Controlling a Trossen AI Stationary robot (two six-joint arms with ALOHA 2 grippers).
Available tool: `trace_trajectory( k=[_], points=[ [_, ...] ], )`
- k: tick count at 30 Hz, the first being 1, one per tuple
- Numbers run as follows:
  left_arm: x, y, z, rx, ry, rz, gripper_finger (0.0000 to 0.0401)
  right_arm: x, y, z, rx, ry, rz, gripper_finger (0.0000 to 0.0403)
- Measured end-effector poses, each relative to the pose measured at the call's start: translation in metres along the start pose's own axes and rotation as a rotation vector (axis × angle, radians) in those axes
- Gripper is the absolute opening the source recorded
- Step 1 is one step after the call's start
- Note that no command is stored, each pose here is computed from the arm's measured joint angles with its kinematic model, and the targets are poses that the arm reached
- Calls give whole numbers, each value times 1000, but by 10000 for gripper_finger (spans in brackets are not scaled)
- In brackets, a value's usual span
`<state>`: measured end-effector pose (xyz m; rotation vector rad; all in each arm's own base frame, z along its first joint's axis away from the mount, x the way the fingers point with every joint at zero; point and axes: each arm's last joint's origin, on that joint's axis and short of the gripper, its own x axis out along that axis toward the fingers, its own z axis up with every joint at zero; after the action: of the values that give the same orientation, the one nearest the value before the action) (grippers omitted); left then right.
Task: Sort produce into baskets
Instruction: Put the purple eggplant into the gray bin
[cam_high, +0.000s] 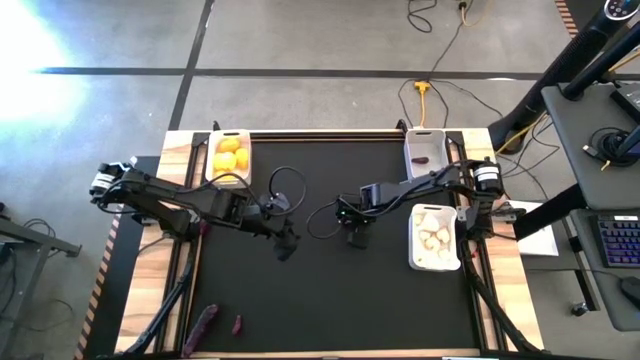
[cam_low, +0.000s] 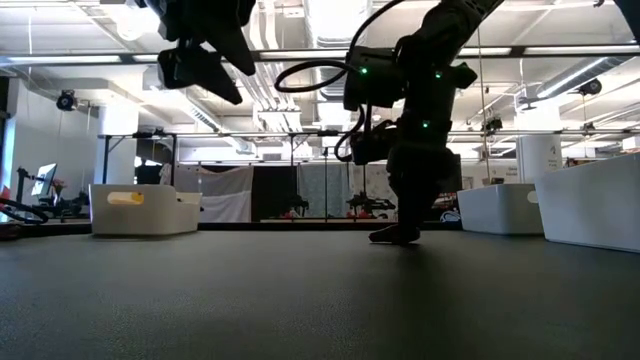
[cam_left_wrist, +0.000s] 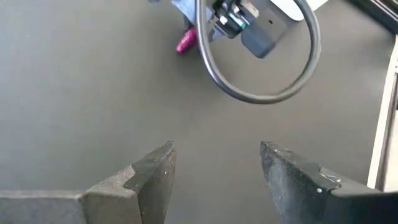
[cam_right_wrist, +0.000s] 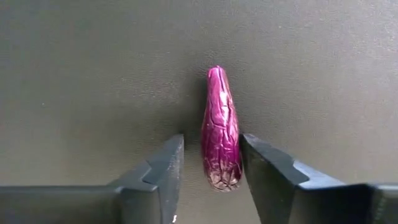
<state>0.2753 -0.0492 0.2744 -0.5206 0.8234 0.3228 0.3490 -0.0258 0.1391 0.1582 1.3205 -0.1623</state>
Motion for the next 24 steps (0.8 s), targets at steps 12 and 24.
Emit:
trace_trajectory(
  k=[12, 24],
  points=[
    [-12, 13, 2, 53, 121, 124, 209, -36, -9, -4, 23, -35, -12, 60],
    [-14, 45, 4, 17, 292, 257, 184, -177, -86, -66, 305, -195, -271, 64]
  ],
)
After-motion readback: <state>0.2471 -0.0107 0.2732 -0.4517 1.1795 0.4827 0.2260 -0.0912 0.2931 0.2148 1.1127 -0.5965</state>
